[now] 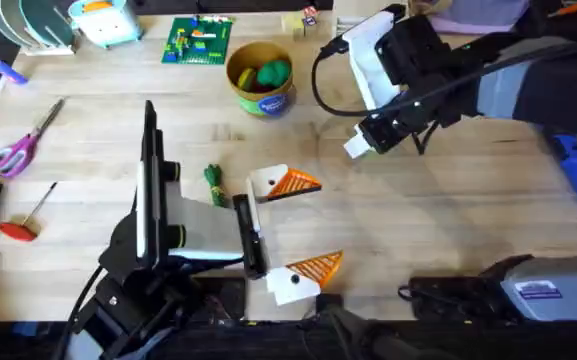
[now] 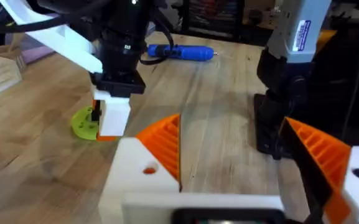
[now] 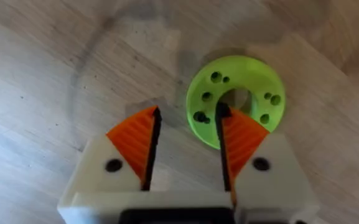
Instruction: Pick up the gripper from the table and insert it into the empty holder that is missing its gripper. Then pick up a screw, insert it into the mounting hole, and use the screwdriver to tighten it. Finally, clean up the table by picking up the vegetable and placing it into the bucket.
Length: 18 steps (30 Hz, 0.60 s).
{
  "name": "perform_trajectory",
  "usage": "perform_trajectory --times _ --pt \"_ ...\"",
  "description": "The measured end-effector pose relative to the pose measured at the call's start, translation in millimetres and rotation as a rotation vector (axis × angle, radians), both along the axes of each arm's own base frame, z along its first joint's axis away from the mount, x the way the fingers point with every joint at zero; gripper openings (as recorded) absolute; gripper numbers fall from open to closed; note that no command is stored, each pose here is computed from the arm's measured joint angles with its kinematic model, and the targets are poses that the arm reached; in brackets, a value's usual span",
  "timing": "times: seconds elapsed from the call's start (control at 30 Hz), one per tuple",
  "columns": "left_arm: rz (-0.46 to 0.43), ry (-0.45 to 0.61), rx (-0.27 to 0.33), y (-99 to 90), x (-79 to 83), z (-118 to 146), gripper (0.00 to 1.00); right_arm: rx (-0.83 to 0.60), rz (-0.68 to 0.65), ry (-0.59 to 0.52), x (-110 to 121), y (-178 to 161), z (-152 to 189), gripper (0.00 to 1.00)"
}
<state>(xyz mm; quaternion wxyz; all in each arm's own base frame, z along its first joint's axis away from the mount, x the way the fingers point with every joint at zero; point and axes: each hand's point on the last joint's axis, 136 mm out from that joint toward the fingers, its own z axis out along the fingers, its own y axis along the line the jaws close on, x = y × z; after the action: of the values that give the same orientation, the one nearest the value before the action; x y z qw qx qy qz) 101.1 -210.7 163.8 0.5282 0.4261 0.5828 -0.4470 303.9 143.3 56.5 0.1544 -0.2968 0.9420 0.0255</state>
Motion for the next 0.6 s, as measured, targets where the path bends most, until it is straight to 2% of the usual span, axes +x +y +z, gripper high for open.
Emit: perform_trajectory --times 0.33,0.6 --pt "-0.002 0.0 0.0 -0.1 -0.4 0.0 0.994 -0.002 -0.029 0.003 3.2 -9.3 -0.3 0.442" --pt "-0.003 0.0 0.0 -0.1 -0.4 0.1 0.994 -0.004 -0.031 0.0 4.0 -9.9 -0.2 0.308"
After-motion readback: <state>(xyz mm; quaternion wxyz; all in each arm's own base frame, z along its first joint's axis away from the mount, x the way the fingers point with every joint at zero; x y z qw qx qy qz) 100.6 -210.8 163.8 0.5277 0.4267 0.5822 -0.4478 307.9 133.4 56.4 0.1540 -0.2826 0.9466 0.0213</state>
